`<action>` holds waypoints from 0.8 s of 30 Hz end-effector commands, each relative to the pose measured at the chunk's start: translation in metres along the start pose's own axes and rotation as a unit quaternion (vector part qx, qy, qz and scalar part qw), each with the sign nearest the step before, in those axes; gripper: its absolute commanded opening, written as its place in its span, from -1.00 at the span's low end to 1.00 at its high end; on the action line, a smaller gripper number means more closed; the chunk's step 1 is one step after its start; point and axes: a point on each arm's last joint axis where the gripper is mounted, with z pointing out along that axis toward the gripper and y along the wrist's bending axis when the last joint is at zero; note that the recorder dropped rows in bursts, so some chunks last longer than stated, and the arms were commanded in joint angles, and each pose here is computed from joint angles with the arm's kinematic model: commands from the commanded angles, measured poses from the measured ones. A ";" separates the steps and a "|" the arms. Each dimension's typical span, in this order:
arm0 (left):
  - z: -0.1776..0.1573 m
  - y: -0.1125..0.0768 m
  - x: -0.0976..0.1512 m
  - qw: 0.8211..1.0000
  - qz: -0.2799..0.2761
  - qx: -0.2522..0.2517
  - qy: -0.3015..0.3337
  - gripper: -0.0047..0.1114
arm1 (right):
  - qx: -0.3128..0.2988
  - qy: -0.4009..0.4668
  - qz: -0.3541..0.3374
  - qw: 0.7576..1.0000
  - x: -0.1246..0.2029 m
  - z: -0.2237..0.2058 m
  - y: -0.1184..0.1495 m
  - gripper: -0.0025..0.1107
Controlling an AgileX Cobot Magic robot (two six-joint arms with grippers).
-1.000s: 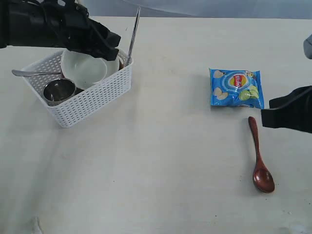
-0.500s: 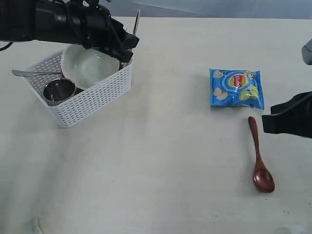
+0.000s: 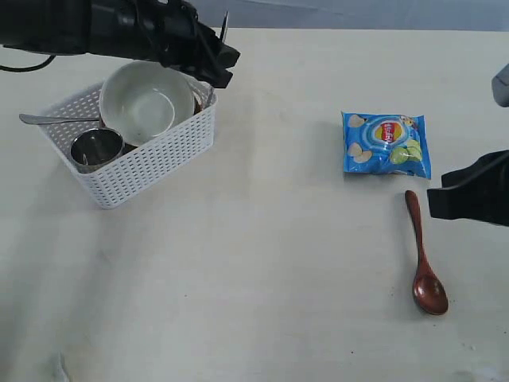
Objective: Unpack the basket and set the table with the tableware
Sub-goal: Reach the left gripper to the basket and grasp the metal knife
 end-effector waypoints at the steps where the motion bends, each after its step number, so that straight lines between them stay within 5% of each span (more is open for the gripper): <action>1: 0.006 0.000 -0.001 1.000 -0.002 0.005 -0.002 -0.03 | 0.000 -0.003 -0.005 1.000 -0.002 -0.001 0.000 -0.96; 11: 0.016 0.001 0.005 1.000 -0.006 0.007 0.006 -0.05 | 0.000 -0.003 -0.006 1.000 -0.002 -0.001 0.000 -0.96; 20: 0.016 0.001 0.005 1.000 -0.006 0.007 0.006 -0.68 | 0.000 -0.003 -0.006 1.000 -0.002 -0.001 0.000 -0.96; 24: 0.016 0.001 0.005 1.000 -0.006 0.007 0.006 -0.73 | 0.000 -0.003 -0.006 1.000 -0.002 -0.001 0.000 -0.96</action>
